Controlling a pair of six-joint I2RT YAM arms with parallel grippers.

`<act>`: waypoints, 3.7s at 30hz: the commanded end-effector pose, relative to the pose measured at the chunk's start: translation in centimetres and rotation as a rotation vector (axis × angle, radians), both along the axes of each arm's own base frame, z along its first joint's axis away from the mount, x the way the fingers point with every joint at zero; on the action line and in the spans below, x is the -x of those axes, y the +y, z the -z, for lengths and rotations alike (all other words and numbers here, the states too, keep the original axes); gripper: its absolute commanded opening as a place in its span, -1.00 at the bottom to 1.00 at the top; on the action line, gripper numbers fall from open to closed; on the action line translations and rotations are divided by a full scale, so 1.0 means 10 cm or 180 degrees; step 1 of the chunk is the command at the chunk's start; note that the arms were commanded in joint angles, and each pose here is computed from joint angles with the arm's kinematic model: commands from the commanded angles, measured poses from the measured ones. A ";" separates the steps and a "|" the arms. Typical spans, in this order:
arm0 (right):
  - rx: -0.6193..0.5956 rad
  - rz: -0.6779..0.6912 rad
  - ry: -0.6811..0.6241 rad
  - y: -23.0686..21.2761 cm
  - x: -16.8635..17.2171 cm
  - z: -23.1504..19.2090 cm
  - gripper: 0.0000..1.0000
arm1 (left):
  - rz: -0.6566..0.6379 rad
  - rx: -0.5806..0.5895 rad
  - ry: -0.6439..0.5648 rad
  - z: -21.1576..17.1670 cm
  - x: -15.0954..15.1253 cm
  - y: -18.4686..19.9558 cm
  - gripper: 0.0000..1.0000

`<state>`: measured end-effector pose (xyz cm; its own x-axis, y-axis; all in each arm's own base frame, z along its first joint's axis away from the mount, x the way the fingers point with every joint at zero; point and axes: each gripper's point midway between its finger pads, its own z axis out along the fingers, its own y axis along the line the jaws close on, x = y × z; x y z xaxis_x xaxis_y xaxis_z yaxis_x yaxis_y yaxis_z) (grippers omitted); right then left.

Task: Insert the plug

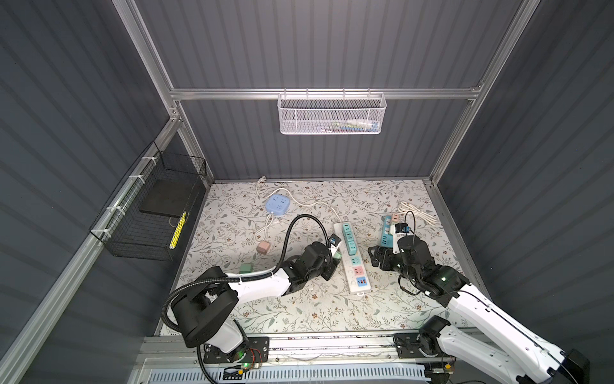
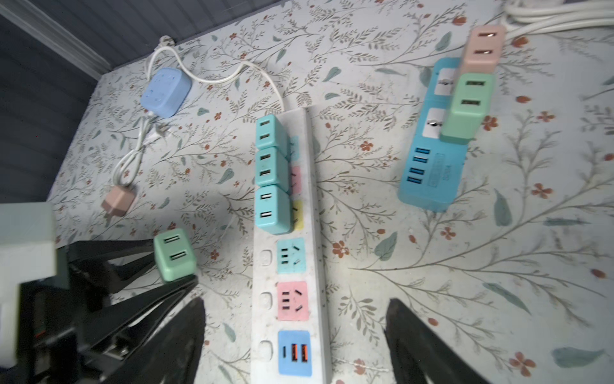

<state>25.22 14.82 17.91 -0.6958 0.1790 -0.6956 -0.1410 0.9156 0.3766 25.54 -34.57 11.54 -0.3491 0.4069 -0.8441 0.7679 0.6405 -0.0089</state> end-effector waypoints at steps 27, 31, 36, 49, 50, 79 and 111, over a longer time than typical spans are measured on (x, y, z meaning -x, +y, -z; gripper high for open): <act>-0.0800 -0.1304 0.0606 1.09 -0.09 0.11 -0.25 | 0.0534 0.0427 -0.0429 -0.56 0.19 -0.31 -0.63; -0.0825 -0.1326 0.0617 1.11 -0.09 0.12 -0.45 | 0.0506 0.0437 -0.0428 -0.57 0.18 -0.30 -0.43; -0.0769 -0.1210 0.0473 1.04 -0.14 0.07 -0.52 | 0.0382 0.0461 -0.0358 -0.60 0.17 -0.23 0.31; 0.0089 -0.0501 -0.0266 0.36 -0.28 0.04 -0.56 | -0.1609 0.0699 -0.0439 -0.82 -0.15 0.92 0.99; 0.0150 -0.0439 -0.0248 0.32 -0.28 0.09 -0.57 | -0.1963 0.0661 -0.0444 -0.76 -0.20 1.12 1.00; 0.0836 -0.0085 -0.0123 0.50 -0.33 0.86 -0.61 | -0.3573 0.1050 0.0337 -0.10 -0.31 2.14 1.00; 0.1477 -0.0052 0.0524 0.44 -0.01 1.75 -0.55 | -0.3581 0.0978 0.0307 -0.13 -0.33 2.21 1.00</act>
